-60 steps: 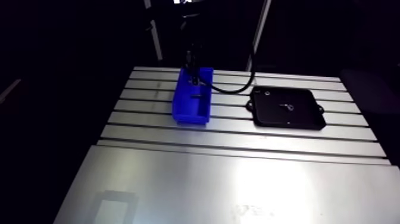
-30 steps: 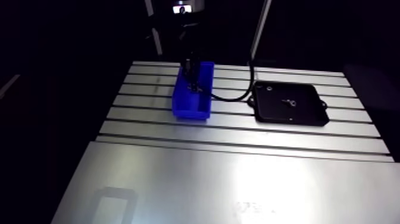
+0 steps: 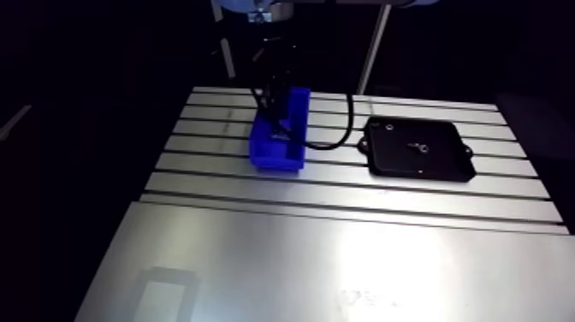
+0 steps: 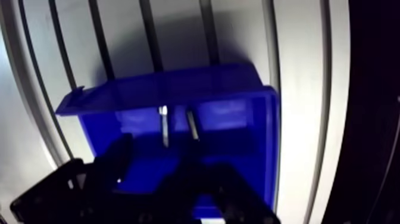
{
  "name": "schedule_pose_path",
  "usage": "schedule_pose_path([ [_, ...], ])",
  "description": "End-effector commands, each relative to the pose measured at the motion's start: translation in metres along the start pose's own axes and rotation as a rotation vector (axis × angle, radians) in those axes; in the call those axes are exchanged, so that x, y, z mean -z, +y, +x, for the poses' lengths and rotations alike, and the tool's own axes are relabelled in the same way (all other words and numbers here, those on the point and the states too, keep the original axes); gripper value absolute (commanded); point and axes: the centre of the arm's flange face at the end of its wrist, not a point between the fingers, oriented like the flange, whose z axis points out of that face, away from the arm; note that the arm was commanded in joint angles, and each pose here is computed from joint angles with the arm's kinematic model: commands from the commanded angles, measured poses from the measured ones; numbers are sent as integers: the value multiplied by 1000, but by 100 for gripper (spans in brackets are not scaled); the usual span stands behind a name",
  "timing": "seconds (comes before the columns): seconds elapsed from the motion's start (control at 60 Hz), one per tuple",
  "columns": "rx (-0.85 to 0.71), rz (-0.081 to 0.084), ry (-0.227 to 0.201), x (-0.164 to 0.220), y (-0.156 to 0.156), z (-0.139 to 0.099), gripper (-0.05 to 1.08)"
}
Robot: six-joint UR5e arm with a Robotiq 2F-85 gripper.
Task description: Pick up the M10 bolt from the tray and put it into the blue bin.
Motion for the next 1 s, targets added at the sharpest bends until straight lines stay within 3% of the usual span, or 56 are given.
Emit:
schedule_pose_path([
  [0.017,-7,13,8,32,-4,3,1],
  [0.167,-19,19,51,93,1,-3,1],
  [0.3,-39,24,55,147,1,-12,1],
  [0.4,-140,22,56,182,1,-18,1],
  [0.433,-192,13,60,195,-1,-20,1],
  [0.45,-247,-6,67,209,-4,-21,1],
  [0.467,-247,-6,67,209,-4,-21,1],
  [0.483,-318,-26,74,223,-6,-23,1],
  [0.5,-318,-26,74,223,-6,-23,1],
  [0.517,-407,-43,84,235,-8,-24,1],
  [0.567,-514,-53,93,245,-10,-25,1],
  [0.6,-742,-75,117,264,-16,-28,1],
  [0.617,-742,-75,117,264,-16,-28,1],
  [0.633,-843,-84,130,273,-20,-31,1],
  [0.683,-927,-87,136,279,-22,-33,1],
  [0.717,-1003,-86,141,281,-22,-38,1],
  [0.783,-1132,-70,140,281,-22,-51,1],
  [0.8,-1181,-54,133,282,-25,-59,1],
  [0.817,-1181,-54,133,282,-25,-59,1],
  [0.833,-1226,-36,123,281,-26,-67,1],
  [0.85,-1226,-36,123,281,-26,-67,1],
  [0.883,-1305,-5,104,278,-25,-81,1],
  [0.933,-1343,8,99,276,-23,-90,1],
  [0.95,-1381,20,94,274,-21,-101,1],
  [1.0,-1407,27,93,274,-20,-110,1],
])
